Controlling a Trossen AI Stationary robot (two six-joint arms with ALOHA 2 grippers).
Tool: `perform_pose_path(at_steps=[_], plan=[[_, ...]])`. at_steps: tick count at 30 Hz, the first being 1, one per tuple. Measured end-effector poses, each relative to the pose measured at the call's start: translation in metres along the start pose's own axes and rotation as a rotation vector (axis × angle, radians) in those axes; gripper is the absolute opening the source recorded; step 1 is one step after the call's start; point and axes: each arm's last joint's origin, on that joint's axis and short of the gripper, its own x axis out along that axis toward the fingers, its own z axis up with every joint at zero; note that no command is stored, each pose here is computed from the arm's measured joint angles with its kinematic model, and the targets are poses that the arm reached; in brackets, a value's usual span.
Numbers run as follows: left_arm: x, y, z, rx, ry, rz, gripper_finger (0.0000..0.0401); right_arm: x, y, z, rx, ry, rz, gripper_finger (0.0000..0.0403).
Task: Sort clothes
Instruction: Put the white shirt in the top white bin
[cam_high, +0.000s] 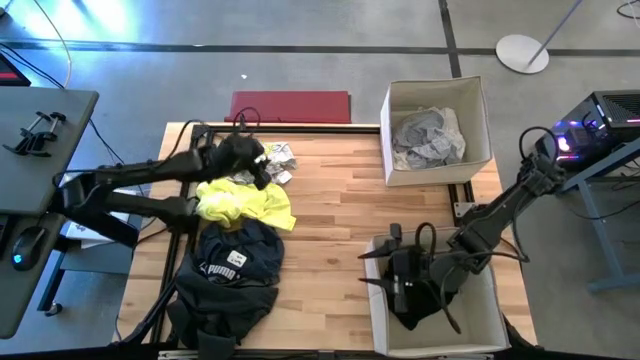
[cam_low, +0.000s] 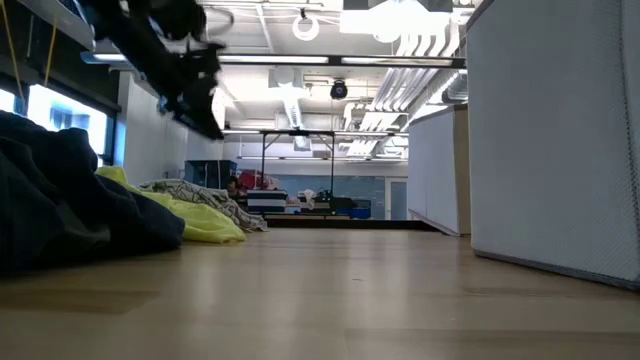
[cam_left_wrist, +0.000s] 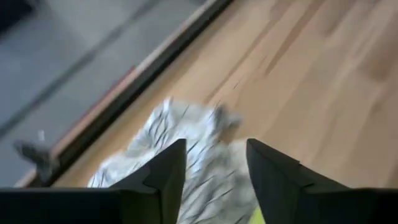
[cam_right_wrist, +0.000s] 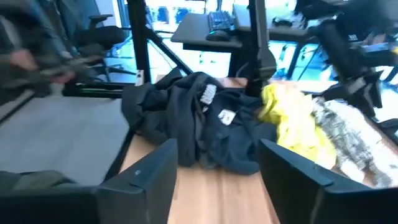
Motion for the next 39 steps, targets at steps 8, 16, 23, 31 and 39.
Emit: perform_pose_path(at_steps=[8, 16, 23, 31, 39], plan=[[0.066, 0.031, -0.030, -0.038, 0.339, -0.054, 0.0216, -0.003, -0.001, -0.002, -0.015, 0.033, 0.018, 0.0259], [0.113, 0.026, -0.037, 0.074, 0.474, -0.058, 0.0097, 0.000, -0.007, -0.006, -0.039, 0.074, -0.004, 0.0259], [0.083, 0.008, 0.028, 0.144, 0.308, -0.111, 0.0015, 0.011, -0.026, -0.006, -0.008, 0.100, -0.082, 0.0260], [-0.018, -0.025, 0.106, 0.241, -0.156, -0.217, 0.0003, 0.028, -0.069, -0.003, -0.038, 0.122, -0.319, 0.0260], [-0.083, -0.049, 0.134, 0.268, -0.500, -0.402, 0.0002, 0.048, -0.128, 0.010, -0.119, 0.096, -0.414, 0.0260]])
